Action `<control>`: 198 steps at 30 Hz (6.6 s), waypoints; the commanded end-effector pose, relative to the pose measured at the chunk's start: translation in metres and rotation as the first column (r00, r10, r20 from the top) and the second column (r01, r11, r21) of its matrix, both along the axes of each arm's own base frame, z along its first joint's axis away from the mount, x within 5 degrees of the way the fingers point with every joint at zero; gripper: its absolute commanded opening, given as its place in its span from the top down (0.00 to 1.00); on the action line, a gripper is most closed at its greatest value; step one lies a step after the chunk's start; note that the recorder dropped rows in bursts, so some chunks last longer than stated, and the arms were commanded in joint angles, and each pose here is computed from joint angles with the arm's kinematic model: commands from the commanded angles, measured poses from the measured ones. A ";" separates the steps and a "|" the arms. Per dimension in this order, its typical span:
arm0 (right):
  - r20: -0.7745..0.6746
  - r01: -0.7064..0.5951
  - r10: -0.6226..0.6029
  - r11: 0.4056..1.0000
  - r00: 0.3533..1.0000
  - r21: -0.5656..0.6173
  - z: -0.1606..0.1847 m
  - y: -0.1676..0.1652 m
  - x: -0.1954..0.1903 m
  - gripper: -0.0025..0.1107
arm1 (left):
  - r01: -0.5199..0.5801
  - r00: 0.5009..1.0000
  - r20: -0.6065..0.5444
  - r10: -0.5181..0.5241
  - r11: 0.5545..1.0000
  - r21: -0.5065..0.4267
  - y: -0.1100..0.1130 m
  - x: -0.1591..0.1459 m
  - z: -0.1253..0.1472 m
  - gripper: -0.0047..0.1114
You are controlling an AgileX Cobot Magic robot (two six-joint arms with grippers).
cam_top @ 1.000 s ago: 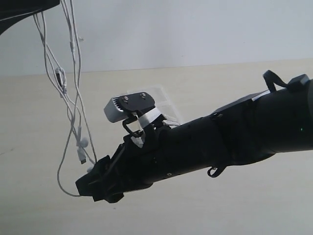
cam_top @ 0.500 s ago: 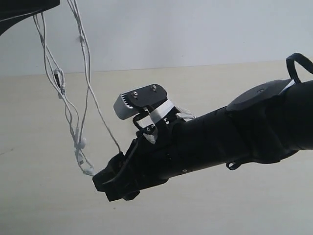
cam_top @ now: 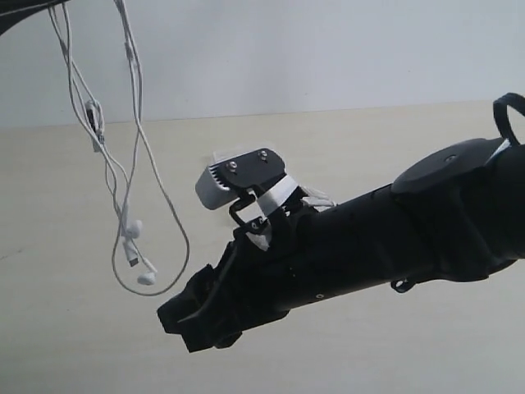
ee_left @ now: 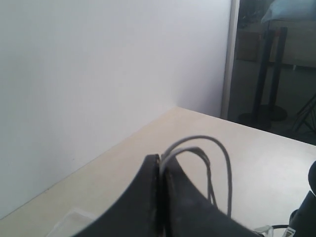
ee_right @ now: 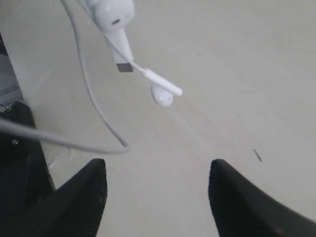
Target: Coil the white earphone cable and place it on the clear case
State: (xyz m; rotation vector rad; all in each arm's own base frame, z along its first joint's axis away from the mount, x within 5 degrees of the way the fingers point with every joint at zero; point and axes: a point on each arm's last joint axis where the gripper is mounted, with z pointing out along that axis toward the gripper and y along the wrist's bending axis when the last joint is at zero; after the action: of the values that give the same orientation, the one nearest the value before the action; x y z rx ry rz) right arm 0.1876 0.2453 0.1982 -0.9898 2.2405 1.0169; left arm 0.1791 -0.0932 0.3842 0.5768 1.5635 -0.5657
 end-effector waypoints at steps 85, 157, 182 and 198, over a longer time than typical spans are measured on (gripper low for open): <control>0.462 -0.089 0.118 0.993 0.879 -0.083 0.167 -0.050 -0.032 0.33 | 0.035 0.999 0.027 -0.035 0.999 -0.010 -0.001 -0.005 0.013 0.96; 0.495 -0.310 0.155 0.918 0.855 0.249 0.098 0.024 0.007 0.68 | 0.071 0.997 0.045 -0.070 0.997 -0.027 0.000 -0.020 0.020 0.96; 0.468 -0.321 0.179 0.915 0.865 0.244 0.088 0.029 0.009 0.52 | 0.071 0.996 0.046 -0.070 0.997 -0.019 0.000 -0.020 0.020 0.96; 0.485 -0.239 0.104 0.944 0.869 0.227 0.109 0.015 0.006 0.37 | 0.066 0.997 0.048 -0.066 0.998 -0.013 0.001 -0.020 0.019 0.96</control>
State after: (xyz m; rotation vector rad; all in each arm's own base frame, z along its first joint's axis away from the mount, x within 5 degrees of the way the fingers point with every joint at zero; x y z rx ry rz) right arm 0.1947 0.2659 0.3024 -1.1955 1.5559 1.0461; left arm 0.1613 -0.0935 0.3997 0.6358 1.5091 -0.6034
